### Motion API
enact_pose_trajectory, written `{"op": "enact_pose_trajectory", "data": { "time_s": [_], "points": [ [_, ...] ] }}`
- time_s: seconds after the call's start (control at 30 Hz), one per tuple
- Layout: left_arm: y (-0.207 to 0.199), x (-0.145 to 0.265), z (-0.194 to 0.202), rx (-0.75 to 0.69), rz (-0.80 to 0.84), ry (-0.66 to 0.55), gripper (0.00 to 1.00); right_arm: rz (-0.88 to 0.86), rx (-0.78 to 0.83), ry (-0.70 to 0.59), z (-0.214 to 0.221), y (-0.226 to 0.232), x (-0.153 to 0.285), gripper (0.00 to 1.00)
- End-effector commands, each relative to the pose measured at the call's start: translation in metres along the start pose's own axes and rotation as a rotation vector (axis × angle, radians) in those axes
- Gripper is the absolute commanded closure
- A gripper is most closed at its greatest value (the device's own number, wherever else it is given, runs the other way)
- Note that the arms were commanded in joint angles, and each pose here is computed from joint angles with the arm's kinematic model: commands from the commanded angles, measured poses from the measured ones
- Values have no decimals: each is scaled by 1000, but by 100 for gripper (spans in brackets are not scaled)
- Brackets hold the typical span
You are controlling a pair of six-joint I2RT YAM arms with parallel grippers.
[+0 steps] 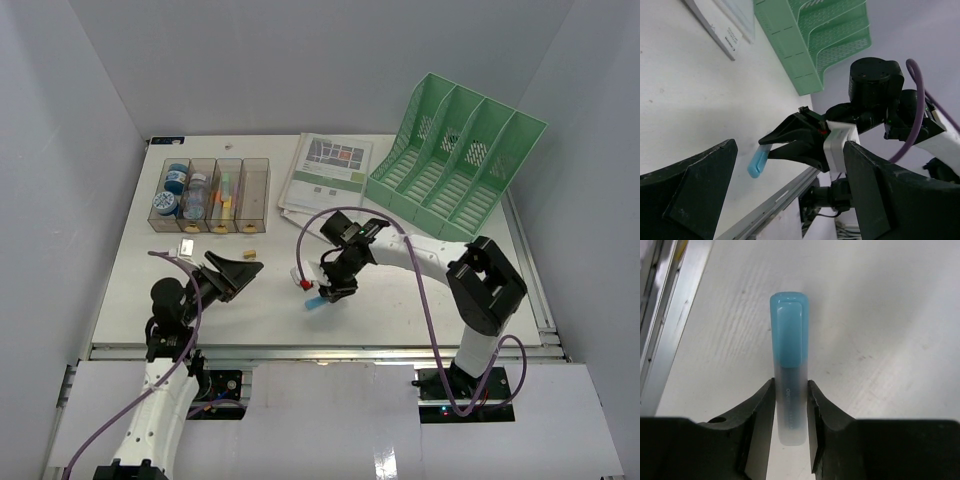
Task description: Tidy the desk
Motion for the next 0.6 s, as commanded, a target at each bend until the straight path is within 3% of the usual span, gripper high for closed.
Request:
{"op": "enact_pose_trajectory", "data": {
  "time_s": [0.0, 0.1, 0.3, 0.57],
  "points": [
    [-13, -10, -16, 97, 64, -106, 2, 171, -357, -256, -37, -27, 47, 92],
    [-22, -23, -20, 97, 93, -109, 2, 258, -533, -384, -50, -41, 71, 92],
    [-43, -68, -12, 89, 100, -49, 2, 450, -817, -497, -61, -67, 90, 92],
    [-56, -117, -24, 44, 47, -50, 7, 526, -826, -606, -88, -75, 115, 91]
  ]
}}
Point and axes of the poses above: each gripper's point midway between its finger pads, its own x axis back along the fingers, its own y axis along the line the jaws close on, z = x × y, the point moved 5 cm from there along x, back along the fingers, and after that the axes turned 10 degrees about -x, right-handed, at the moved point
